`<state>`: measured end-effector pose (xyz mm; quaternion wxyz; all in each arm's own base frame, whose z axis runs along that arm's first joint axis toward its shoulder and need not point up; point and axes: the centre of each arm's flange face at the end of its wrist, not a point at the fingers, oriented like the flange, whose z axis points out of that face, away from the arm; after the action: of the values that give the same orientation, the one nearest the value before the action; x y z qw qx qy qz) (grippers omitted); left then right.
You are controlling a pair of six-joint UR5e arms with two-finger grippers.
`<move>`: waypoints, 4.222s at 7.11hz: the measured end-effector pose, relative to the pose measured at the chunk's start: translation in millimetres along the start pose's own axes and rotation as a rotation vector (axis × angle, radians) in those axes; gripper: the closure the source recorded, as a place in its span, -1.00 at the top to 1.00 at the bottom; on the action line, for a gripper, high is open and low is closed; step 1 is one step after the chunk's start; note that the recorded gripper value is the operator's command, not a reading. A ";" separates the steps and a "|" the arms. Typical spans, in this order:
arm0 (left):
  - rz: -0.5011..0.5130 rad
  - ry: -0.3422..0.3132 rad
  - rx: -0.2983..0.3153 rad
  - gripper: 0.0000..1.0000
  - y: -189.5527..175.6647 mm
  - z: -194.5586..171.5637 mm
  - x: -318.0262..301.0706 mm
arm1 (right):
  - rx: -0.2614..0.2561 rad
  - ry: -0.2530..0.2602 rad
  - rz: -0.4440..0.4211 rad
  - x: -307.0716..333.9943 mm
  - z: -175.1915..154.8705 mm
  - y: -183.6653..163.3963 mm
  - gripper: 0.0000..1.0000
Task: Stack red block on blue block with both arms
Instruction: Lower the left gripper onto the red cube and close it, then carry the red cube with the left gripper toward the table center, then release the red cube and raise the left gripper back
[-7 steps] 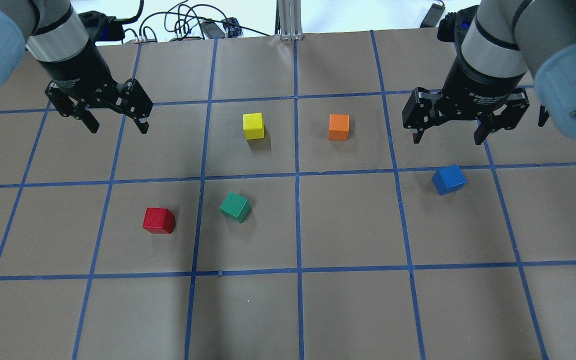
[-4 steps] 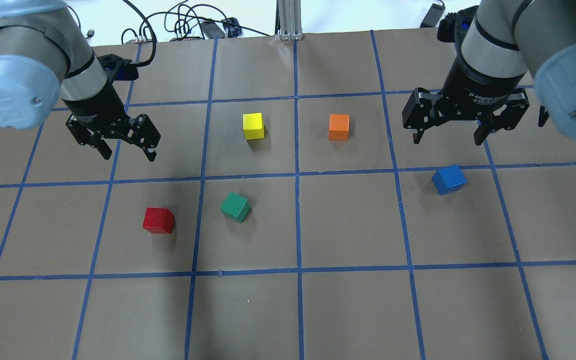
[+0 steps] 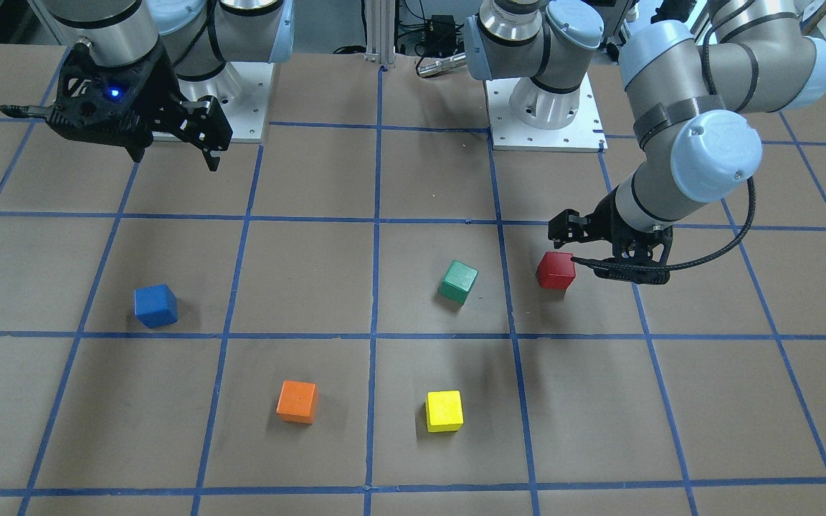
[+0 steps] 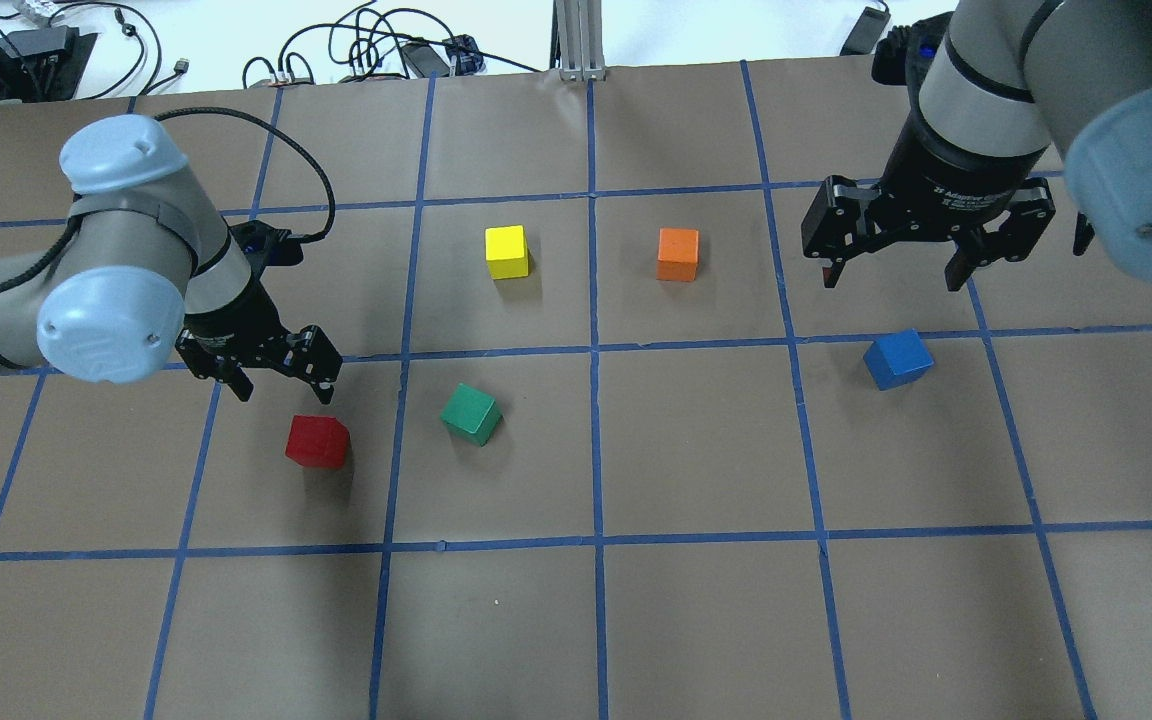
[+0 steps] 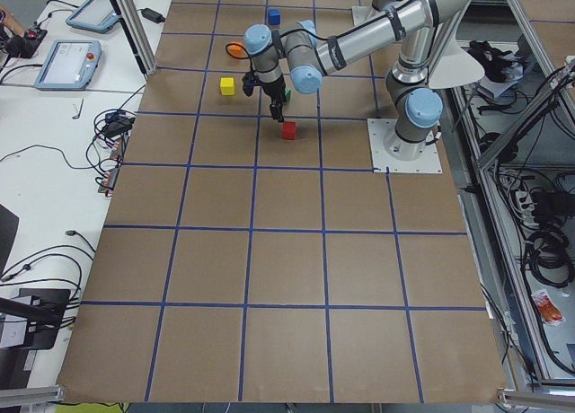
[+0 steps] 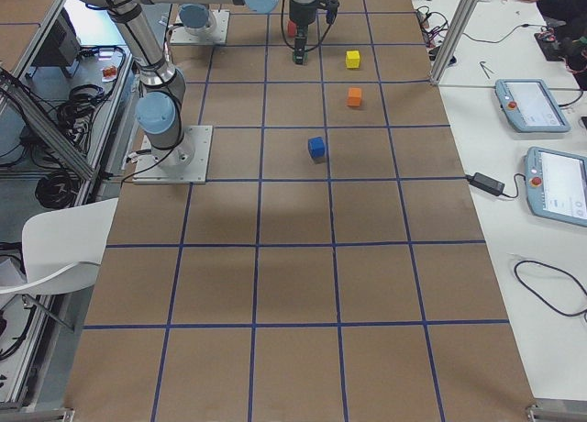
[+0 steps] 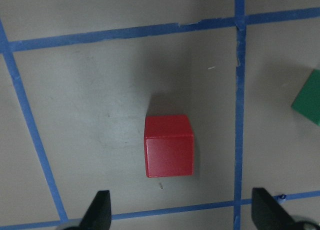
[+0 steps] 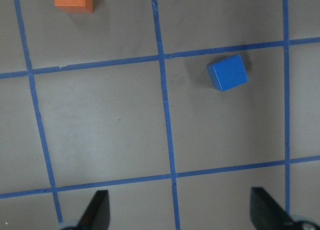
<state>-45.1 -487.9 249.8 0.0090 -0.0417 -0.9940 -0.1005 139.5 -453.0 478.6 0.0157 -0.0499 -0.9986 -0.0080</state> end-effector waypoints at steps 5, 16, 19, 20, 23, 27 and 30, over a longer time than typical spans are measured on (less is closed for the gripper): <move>-0.017 -0.055 0.023 -0.50 13.5 63.5 -0.5 | -0.001 0.000 -0.005 0.1 0.1 0.0 1.00; -0.012 0.024 0.173 -0.77 -76.6 -56.2 250.3 | 0.005 0.027 0.006 3.8 0.5 -1.9 1.00; 0.000 0.029 0.217 -0.45 -86.7 -7.6 313.2 | 0.025 0.044 0.001 7.8 -0.2 -6.1 1.00; 0.003 0.017 0.202 0.04 -88.6 9.0 319.9 | 0.039 0.064 0.005 11.7 -0.5 -9.2 1.00; 0.022 -0.022 0.181 1.00 -91.8 33.2 326.3 | 0.051 0.108 0.005 19.4 -0.2 -13.1 1.00; 0.033 -0.011 0.241 1.00 -98.7 -55.4 293.9 | 0.097 0.108 -0.015 24.3 1.3 -19.9 1.00; 0.080 -0.022 0.236 1.00 -62.0 -174.0 208.8 | 0.094 0.092 0.026 21.4 31.1 -32.5 1.00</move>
<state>-256.7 -566.3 413.3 0.0070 -0.0812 -0.9965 0.0183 113.9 -482.6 447.7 0.0640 -0.0619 -0.9954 0.0367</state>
